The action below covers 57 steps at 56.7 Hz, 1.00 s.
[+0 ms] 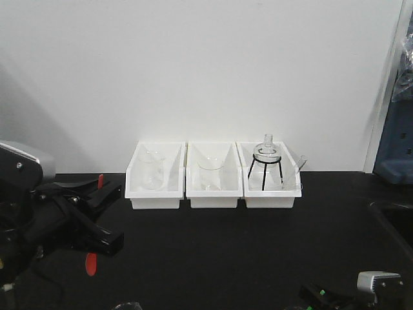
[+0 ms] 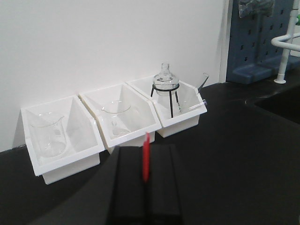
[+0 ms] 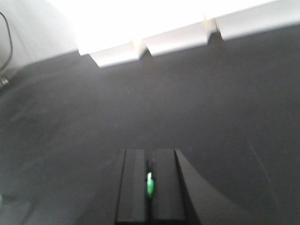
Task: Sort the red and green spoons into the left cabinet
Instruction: 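Lift the green spoon out of its beaker with the right gripper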
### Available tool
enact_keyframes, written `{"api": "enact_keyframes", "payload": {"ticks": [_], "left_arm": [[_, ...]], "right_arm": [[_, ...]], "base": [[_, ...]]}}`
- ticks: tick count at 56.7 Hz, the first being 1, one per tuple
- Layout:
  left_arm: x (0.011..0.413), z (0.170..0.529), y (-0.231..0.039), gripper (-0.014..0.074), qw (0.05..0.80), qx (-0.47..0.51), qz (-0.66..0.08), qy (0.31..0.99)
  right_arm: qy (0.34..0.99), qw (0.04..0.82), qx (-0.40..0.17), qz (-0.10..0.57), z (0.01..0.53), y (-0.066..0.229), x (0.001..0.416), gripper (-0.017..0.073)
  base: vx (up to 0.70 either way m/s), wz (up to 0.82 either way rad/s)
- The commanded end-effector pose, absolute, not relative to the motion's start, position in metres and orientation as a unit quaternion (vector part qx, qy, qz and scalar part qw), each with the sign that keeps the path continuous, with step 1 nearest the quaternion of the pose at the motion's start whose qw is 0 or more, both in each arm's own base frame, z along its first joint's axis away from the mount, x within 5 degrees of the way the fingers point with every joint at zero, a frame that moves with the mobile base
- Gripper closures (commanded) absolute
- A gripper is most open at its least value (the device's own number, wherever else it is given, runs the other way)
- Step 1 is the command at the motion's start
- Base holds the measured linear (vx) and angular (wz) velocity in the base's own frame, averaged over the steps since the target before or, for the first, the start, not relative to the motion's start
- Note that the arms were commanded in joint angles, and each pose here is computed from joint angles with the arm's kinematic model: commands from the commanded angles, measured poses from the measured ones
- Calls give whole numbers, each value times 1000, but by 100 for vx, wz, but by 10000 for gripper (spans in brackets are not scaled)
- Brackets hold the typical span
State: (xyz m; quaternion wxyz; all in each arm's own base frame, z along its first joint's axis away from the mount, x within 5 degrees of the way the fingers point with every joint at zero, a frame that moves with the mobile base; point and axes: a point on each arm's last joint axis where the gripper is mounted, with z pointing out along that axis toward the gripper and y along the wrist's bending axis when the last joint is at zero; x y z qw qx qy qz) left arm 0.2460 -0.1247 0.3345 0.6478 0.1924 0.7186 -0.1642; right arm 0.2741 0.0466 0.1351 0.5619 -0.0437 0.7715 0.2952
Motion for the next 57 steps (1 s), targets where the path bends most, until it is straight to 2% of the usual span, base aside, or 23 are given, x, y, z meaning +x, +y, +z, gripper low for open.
{"api": "enact_keyframes", "payload": {"ticks": [1, 17, 32, 41, 50, 57], "left_arm": [[240, 360, -125, 597, 695, 184, -189, 669], [240, 360, -125, 597, 695, 184, -189, 669], [231, 373, -121, 597, 717, 180, -197, 644], [211, 388, -103, 597, 739, 165, -187, 626], [178, 376, -74, 597, 743, 130, -173, 634], [143, 373, -56, 597, 764, 100, -180, 612]], "right_arm": [[677, 653, -66, 332, 179, 49, 274, 568], [658, 687, -108, 291, 233, 48, 254, 565], [636, 736, -113, 203, 306, 39, 218, 565], [631, 754, -102, 149, 336, 31, 198, 565], [624, 762, -109, 133, 344, 31, 186, 565], [621, 764, -124, 126, 345, 32, 184, 565]], "base": [[0, 0], [0, 0], [0, 0], [0, 0], [0, 0], [0, 0]]}}
